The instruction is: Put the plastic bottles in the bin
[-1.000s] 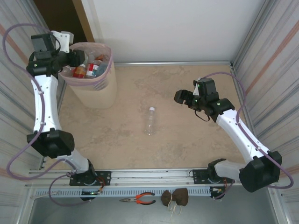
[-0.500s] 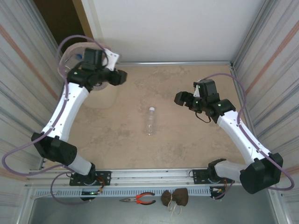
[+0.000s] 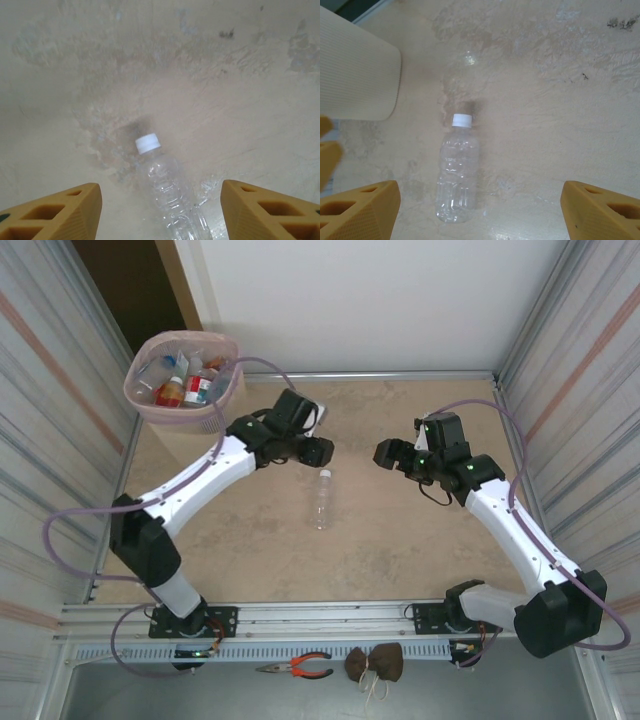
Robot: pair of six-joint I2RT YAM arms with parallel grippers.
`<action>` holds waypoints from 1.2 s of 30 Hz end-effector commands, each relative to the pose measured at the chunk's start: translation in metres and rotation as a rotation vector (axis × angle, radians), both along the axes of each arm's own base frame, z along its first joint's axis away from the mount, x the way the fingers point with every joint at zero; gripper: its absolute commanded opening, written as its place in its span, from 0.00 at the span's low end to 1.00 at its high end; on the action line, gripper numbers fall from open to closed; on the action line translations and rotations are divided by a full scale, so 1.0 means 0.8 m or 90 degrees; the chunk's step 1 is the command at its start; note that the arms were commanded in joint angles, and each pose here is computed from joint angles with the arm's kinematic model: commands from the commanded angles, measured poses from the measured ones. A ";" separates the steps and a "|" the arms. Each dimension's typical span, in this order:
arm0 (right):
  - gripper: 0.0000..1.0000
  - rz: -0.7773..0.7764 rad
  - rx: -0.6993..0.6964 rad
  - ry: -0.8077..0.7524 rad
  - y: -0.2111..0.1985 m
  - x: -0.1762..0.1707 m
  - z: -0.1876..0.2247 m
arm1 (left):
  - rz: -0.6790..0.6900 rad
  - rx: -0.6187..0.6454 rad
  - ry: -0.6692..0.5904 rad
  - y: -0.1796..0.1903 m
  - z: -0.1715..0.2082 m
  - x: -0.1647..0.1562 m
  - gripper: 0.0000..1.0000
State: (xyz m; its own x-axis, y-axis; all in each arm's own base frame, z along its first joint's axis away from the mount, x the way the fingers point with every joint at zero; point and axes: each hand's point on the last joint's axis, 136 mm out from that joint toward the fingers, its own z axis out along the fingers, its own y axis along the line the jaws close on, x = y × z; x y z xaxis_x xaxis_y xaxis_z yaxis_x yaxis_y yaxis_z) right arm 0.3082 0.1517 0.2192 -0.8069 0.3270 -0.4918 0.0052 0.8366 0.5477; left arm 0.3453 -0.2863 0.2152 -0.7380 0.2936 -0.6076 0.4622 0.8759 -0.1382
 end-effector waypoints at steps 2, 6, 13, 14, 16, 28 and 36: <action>0.83 0.007 -0.006 0.002 -0.003 -0.008 -0.003 | 0.101 0.008 0.092 -0.003 -0.061 -0.009 0.67; 0.82 0.009 -0.003 0.006 -0.002 -0.008 -0.005 | 0.123 0.037 0.159 -0.010 -0.107 -0.033 0.73; 0.82 0.010 -0.001 0.014 -0.001 -0.008 -0.010 | 0.120 0.049 0.229 -0.018 -0.157 -0.066 0.78; 0.82 0.012 0.000 0.014 0.001 -0.008 -0.010 | 0.119 0.049 0.234 -0.017 -0.160 -0.067 0.77; 0.82 0.012 -0.001 0.017 0.000 -0.009 -0.012 | 0.116 0.054 0.242 -0.016 -0.171 -0.071 0.76; 0.82 0.009 -0.003 0.022 -0.001 -0.011 -0.016 | 0.116 0.079 0.303 -0.007 -0.236 -0.095 0.76; 0.82 0.010 0.002 0.019 0.002 -0.009 -0.014 | 0.112 0.075 0.313 -0.010 -0.251 -0.098 0.68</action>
